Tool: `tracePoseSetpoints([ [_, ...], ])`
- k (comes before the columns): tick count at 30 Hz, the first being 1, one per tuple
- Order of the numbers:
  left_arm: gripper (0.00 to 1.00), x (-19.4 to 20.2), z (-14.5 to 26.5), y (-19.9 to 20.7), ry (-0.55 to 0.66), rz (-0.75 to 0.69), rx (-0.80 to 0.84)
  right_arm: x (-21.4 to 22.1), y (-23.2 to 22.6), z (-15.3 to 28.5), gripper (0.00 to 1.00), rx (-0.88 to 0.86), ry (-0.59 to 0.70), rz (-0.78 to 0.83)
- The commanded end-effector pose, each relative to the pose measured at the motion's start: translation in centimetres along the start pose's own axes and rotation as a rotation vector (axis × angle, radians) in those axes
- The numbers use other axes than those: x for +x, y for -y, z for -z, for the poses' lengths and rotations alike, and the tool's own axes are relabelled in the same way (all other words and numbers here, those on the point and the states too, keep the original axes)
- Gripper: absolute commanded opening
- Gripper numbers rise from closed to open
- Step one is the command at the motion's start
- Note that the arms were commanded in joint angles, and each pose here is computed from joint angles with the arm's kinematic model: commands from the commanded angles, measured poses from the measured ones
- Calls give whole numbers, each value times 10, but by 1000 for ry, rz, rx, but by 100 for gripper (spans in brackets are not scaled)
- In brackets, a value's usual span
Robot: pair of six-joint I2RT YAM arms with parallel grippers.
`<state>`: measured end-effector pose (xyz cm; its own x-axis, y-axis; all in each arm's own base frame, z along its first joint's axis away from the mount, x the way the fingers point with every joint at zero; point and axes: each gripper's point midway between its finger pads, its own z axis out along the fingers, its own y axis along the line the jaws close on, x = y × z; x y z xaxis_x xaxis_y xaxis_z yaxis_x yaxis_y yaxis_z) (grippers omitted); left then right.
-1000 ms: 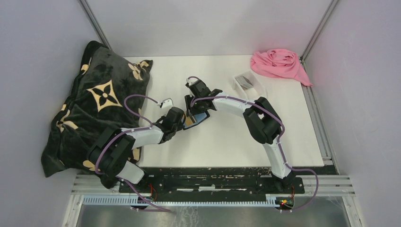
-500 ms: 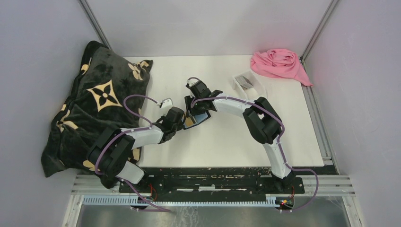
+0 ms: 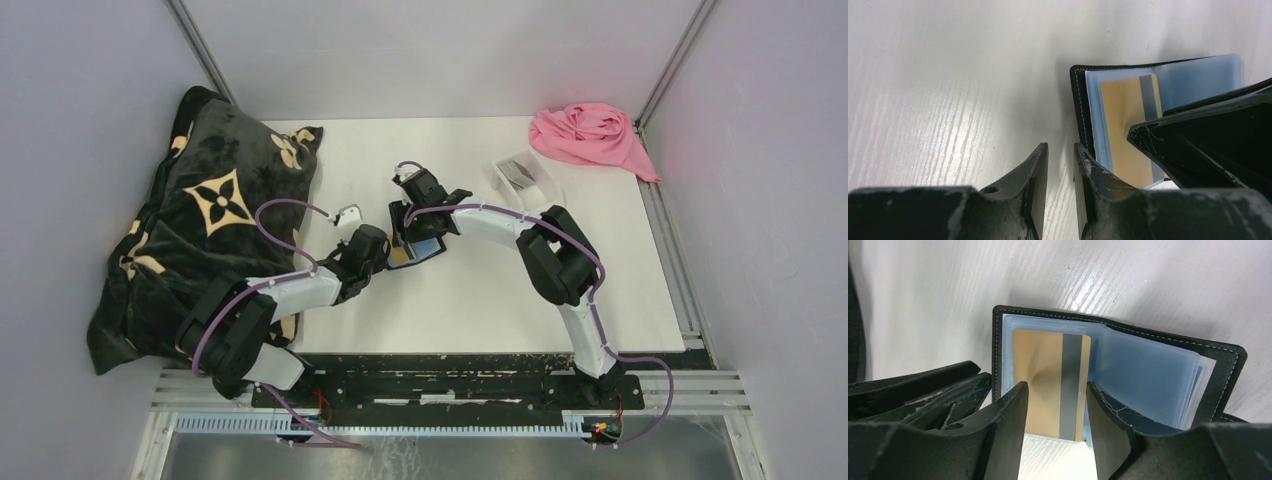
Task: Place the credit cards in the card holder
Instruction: Insert the credit card into the card holder.
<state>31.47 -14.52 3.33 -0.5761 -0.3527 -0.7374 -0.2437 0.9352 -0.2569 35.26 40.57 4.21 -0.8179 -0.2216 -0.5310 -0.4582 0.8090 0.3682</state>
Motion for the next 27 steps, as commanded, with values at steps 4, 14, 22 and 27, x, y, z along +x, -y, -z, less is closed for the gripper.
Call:
tracePoseSetpoints([
  [4, 34, -25, 8, 9, 76, 40, 14, -26, -16, 19, 53, -49, 81, 30],
  [14, 35, -24, 9, 7, 74, 34, 8, -20, -13, 11, 54, -45, 59, 26],
  [22, 41, -30, 12, 3, 99, 41, -6, -13, -14, 4, 54, -49, 46, 22],
  [27, 41, -37, 17, 3, 119, 48, -4, -11, -13, 1, 54, -46, 38, 22],
])
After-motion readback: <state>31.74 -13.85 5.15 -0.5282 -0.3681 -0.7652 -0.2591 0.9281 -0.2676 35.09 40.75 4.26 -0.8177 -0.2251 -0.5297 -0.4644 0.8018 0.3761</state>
